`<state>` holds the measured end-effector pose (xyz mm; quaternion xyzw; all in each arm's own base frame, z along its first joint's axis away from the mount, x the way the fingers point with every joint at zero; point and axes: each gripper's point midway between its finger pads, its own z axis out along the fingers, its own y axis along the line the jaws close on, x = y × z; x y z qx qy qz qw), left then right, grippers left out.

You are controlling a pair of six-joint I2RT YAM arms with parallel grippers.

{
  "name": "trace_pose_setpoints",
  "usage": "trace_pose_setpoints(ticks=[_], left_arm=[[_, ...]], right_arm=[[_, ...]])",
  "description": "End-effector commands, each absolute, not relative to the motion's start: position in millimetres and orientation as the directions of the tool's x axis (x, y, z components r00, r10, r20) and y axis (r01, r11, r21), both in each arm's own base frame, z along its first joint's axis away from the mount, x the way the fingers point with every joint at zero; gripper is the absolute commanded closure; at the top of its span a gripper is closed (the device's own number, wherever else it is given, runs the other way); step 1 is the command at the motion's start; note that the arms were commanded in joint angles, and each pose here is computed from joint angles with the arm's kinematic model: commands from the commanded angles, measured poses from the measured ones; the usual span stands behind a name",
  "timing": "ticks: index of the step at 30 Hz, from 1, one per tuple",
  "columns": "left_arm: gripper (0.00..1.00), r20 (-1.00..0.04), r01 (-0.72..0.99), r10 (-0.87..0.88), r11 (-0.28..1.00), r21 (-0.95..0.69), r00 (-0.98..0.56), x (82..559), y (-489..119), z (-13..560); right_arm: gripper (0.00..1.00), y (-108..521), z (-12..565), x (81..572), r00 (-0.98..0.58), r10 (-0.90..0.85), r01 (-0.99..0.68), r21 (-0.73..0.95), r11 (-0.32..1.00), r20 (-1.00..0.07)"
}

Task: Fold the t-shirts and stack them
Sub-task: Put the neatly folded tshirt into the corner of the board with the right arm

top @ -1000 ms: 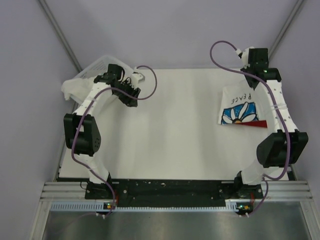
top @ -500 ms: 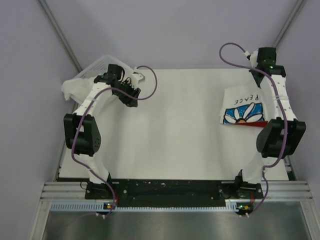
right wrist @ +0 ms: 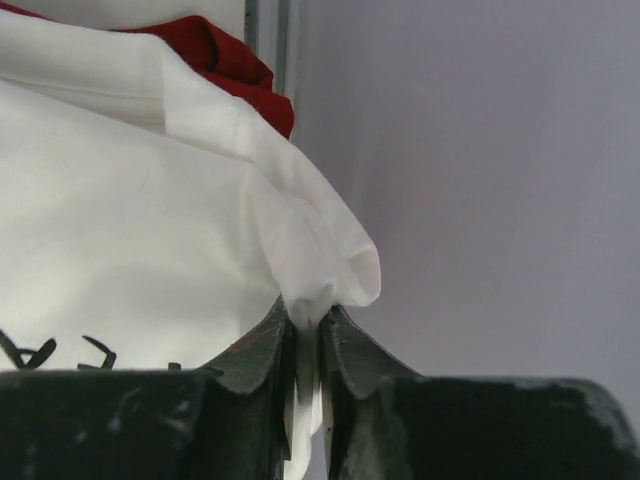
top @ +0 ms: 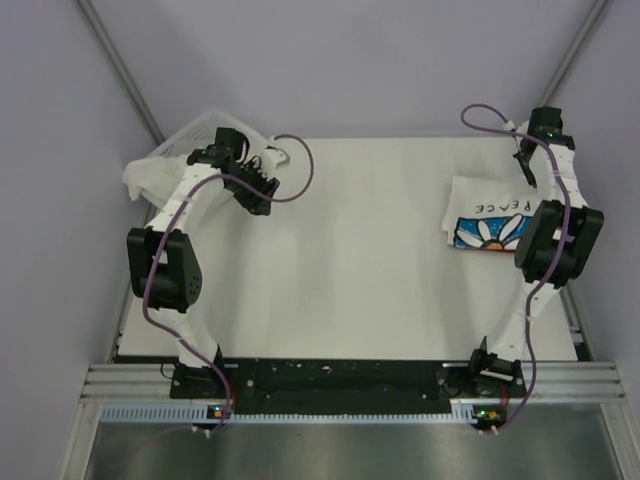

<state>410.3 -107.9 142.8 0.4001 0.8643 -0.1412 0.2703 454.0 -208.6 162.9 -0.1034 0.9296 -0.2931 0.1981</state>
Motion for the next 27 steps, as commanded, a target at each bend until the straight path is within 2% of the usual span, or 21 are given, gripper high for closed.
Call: trace_pose_setpoints(ticks=[1, 2, 3, 4, 5, 6, 7, 8, 9, 13, 17, 20, 23, 27], left_arm=[[0.51, -0.595, 0.775, 0.639, 0.631, 0.042, -0.488, 419, -101, 168], [0.50, -0.591, 0.773, 0.641, 0.632, 0.047, -0.488, 419, -100, 168], [0.50, -0.588, 0.772, 0.643, 0.634, 0.051, -0.490, 419, -99, 168], [0.49, -0.585, 0.767, 0.645, 0.639, 0.059, -0.492, 420, -97, 167], [0.38, -0.584, 0.764, 0.646, 0.641, 0.067, -0.491, 420, -96, 168], [0.36, -0.583, 0.762, 0.647, 0.643, 0.074, -0.490, 419, -95, 169], [0.25, -0.584, 0.761, 0.646, 0.644, 0.074, -0.491, 418, -95, 170], [0.18, -0.589, 0.761, 0.645, 0.644, 0.078, -0.486, 416, -95, 174], [0.01, -0.595, 0.761, 0.642, 0.645, 0.076, -0.484, 412, -95, 176], [0.01, -0.633, 0.757, 0.626, 0.646, 0.095, -0.455, 395, -96, 195], [0.01, -0.662, 0.738, 0.603, 0.666, 0.111, -0.445, 368, -93, 199], [0.01, -0.699, 0.705, 0.578, 0.693, 0.148, -0.421, 346, -87, 201], [0.01, -0.753, 0.652, 0.544, 0.730, 0.206, -0.371, 331, -81, 202], [0.01, -0.822, 0.562, 0.494, 0.780, 0.275, -0.284, 322, -71, 198]], right_arm=[[0.64, -243, 193, 476, -0.882, -0.244, 0.087, -0.648, 0.757, -0.403], [0.47, -251, 194, 475, -0.888, -0.218, 0.119, -0.660, 0.741, -0.405], [0.36, -258, 200, 473, -0.892, -0.192, 0.157, -0.680, 0.716, -0.408], [0.32, -264, 211, 471, -0.889, -0.171, 0.201, -0.697, 0.689, -0.426], [0.25, -267, 225, 469, -0.879, -0.153, 0.247, -0.705, 0.664, -0.452], [0.04, -267, 242, 468, -0.860, -0.143, 0.291, -0.701, 0.652, -0.491], [0.01, -263, 259, 467, -0.831, -0.137, 0.336, -0.682, 0.650, -0.540], [0.01, -255, 275, 468, -0.801, -0.141, 0.364, -0.659, 0.658, -0.582], [0.01, -246, 290, 466, -0.771, -0.153, 0.377, -0.637, 0.673, -0.618], [0.01, -186, 332, 459, -0.663, -0.242, 0.319, -0.559, 0.765, -0.709], [0.01, -99, 331, 440, -0.560, -0.307, 0.123, -0.443, 0.888, -0.770], [0.01, -28, 309, 419, -0.462, -0.252, -0.060, -0.253, 0.966, -0.850], [0.01, 29, 266, 387, -0.376, -0.170, -0.229, -0.087, 0.970, -0.911], [0.01, 58, 236, 348, -0.274, -0.038, -0.299, 0.048, 0.953, -0.961]])
